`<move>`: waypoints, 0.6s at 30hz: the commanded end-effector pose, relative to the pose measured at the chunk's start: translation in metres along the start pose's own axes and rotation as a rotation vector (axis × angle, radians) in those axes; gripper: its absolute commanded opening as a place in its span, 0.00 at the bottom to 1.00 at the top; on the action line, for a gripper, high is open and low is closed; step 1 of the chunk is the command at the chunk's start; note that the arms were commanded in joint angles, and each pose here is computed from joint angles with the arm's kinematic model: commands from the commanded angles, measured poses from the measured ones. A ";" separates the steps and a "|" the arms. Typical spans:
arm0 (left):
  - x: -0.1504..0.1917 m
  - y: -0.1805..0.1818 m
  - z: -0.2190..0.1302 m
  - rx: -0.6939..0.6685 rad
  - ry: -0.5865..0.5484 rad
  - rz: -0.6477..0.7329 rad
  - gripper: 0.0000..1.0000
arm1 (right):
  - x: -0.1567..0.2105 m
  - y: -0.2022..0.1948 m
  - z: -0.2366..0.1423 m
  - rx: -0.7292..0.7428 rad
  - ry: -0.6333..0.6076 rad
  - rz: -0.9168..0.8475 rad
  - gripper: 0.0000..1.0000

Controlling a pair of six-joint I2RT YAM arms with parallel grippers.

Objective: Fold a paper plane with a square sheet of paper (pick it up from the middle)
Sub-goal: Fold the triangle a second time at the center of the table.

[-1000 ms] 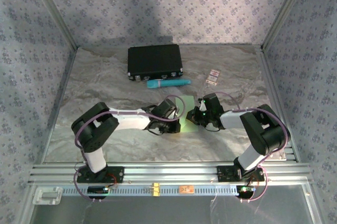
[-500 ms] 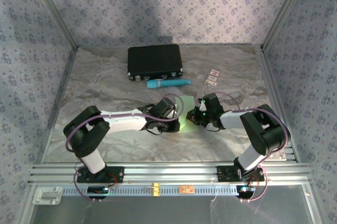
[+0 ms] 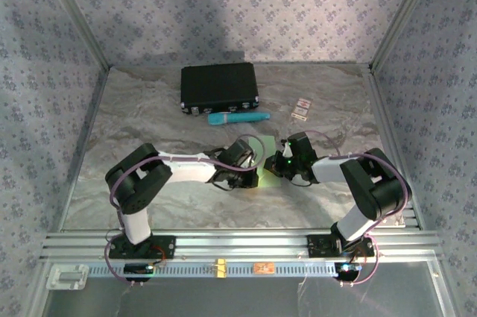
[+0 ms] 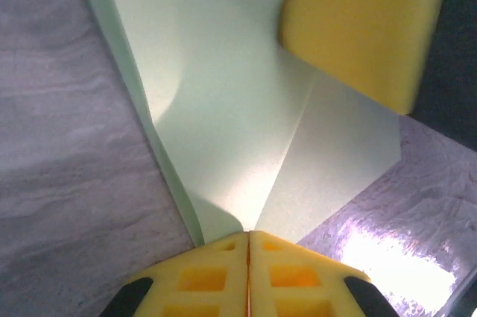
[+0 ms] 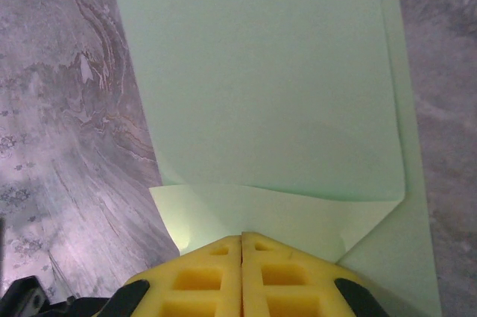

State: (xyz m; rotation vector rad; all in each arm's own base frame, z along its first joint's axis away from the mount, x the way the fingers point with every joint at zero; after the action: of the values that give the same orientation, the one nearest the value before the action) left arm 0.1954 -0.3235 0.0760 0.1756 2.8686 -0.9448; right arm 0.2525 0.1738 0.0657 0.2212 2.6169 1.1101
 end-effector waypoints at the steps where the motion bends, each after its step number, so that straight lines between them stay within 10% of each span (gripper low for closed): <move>1: 0.015 0.017 0.005 -0.038 0.036 -0.036 0.08 | 0.016 -0.026 -0.001 0.116 0.040 0.043 0.08; 18: 0.027 0.018 -0.029 -0.053 -0.003 0.060 0.10 | 0.015 -0.024 0.000 0.110 0.042 0.044 0.08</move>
State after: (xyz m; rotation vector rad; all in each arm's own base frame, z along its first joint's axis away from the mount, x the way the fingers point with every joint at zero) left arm 0.1746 -0.2967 0.0780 0.2046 2.8675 -0.9057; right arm 0.2520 0.1738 0.0656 0.2202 2.6182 1.1130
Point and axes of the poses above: each hand's point on the last joint's axis, 136 mm out from that joint toward the fingers, its own z axis out along the fingers, its own y axis along the line the jaws close on, x = y × z, the point moved 7 cm from there along -z, back along the fingers, and after that the axes turned 5 degrees about -z, right-handed, at the moved point
